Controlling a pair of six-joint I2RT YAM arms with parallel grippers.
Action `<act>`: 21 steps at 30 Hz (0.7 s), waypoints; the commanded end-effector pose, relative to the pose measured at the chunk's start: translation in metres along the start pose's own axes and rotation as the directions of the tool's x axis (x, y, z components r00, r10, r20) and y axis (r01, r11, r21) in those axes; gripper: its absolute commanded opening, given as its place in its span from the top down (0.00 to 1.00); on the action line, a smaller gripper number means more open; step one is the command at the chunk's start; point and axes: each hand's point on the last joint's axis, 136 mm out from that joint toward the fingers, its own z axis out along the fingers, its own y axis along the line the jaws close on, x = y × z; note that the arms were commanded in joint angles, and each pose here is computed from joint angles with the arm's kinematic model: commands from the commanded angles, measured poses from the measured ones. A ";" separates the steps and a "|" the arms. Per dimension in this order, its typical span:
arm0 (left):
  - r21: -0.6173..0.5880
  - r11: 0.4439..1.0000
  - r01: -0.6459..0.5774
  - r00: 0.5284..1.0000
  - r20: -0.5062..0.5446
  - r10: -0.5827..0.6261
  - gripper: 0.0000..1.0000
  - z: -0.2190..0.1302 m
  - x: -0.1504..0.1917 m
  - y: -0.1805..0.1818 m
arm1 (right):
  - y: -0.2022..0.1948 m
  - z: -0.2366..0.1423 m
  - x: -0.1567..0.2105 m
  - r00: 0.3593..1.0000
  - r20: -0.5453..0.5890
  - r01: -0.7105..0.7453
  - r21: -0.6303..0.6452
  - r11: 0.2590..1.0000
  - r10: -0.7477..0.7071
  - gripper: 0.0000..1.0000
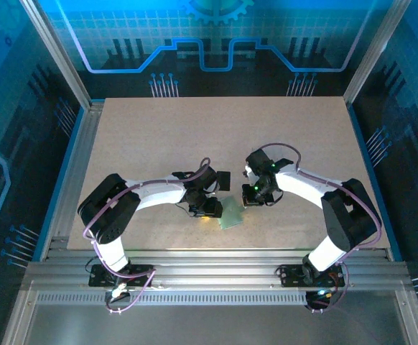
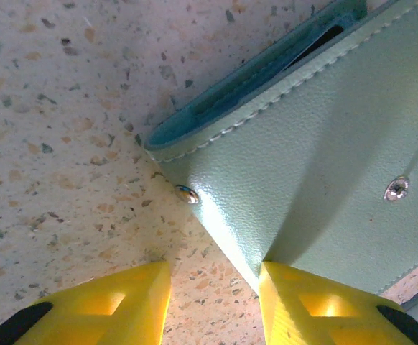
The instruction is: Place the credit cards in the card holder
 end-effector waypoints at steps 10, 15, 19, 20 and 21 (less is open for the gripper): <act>-0.067 0.998 0.003 0.999 -0.033 -0.006 0.62 0.022 0.004 0.017 | 0.028 -0.022 0.001 0.998 0.042 0.055 -0.119 0.991 -0.051 1.00; -0.095 0.995 -0.002 0.999 -0.038 -0.001 0.63 0.025 0.002 0.017 | 0.041 -0.017 0.004 0.994 0.023 0.108 -0.104 0.989 -0.106 1.00; -0.087 0.996 -0.008 0.999 -0.037 0.005 0.63 0.026 0.000 0.013 | 0.049 -0.005 0.007 0.989 -0.012 0.145 -0.073 0.987 -0.146 1.00; -0.083 0.997 -0.006 0.999 -0.038 0.003 0.63 0.026 0.000 0.013 | 0.051 -0.002 0.007 0.988 -0.018 0.149 -0.073 0.986 -0.151 1.00; -0.080 0.997 -0.006 0.999 -0.037 0.003 0.63 0.026 0.000 0.011 | 0.053 0.001 0.007 0.987 -0.025 0.154 -0.074 0.985 -0.156 1.00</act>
